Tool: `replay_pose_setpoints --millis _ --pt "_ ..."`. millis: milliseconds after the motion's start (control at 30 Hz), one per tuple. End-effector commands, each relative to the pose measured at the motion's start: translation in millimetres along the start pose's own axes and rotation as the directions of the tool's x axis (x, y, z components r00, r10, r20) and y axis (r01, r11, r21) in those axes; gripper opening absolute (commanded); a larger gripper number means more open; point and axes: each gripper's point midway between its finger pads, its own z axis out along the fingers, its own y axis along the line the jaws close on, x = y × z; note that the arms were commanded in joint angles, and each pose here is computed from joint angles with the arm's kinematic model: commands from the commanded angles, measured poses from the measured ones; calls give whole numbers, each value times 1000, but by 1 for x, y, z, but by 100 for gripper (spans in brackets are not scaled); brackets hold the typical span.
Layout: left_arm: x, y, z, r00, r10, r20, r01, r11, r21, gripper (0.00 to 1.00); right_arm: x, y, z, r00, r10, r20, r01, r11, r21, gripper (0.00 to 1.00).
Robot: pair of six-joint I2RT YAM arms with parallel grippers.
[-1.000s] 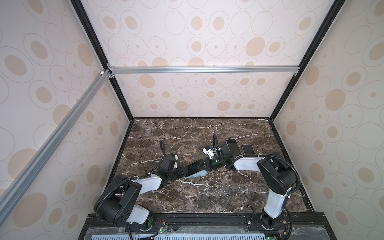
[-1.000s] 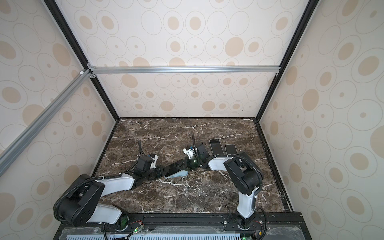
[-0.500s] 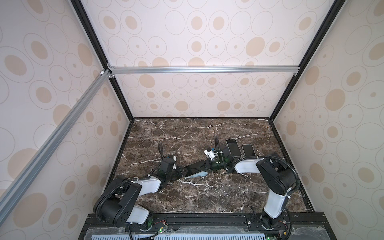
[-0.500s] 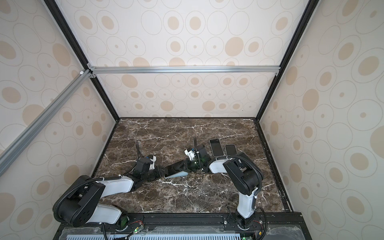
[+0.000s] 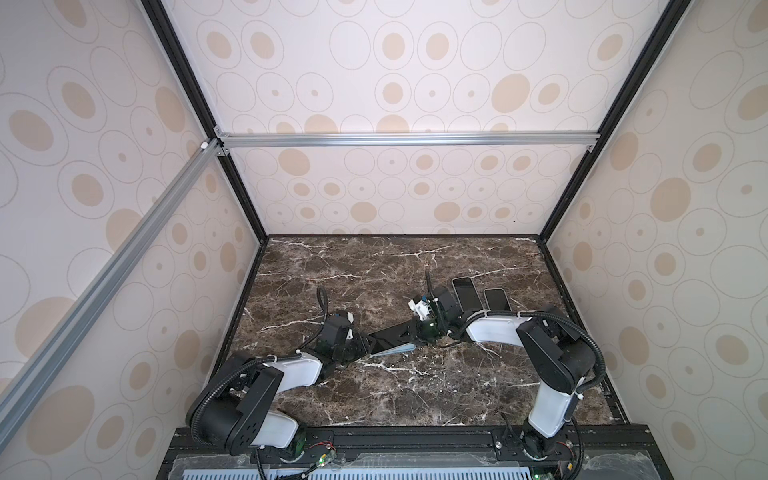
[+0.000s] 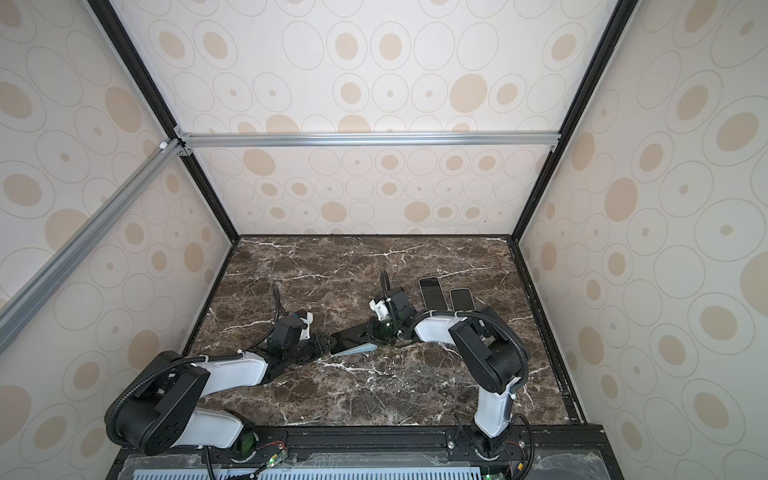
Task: Put the phone into the phone case
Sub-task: 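Press the phone down into the case with both grippers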
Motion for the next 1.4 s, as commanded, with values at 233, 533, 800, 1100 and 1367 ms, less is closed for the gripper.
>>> replay_pose_setpoints --millis 233,533,800,1100,1367 --pt "30 31 -1 995 -22 -98 11 994 -107 37 10 -7 -15 997 -40 -58 50 981 187 42" --pt "28 32 -1 995 3 -98 -15 993 -119 36 7 1 -29 994 -82 -71 98 961 258 50" --pt "24 31 -3 993 48 -104 -63 988 -144 35 9 -2 -37 993 -92 -73 109 949 295 53" --pt "25 32 -4 990 70 -119 -87 984 -152 33 15 -15 -33 995 -67 -80 89 946 311 49" --pt "30 33 -1 986 76 -148 -97 985 -143 26 22 -28 -25 994 -33 -108 68 939 336 39"
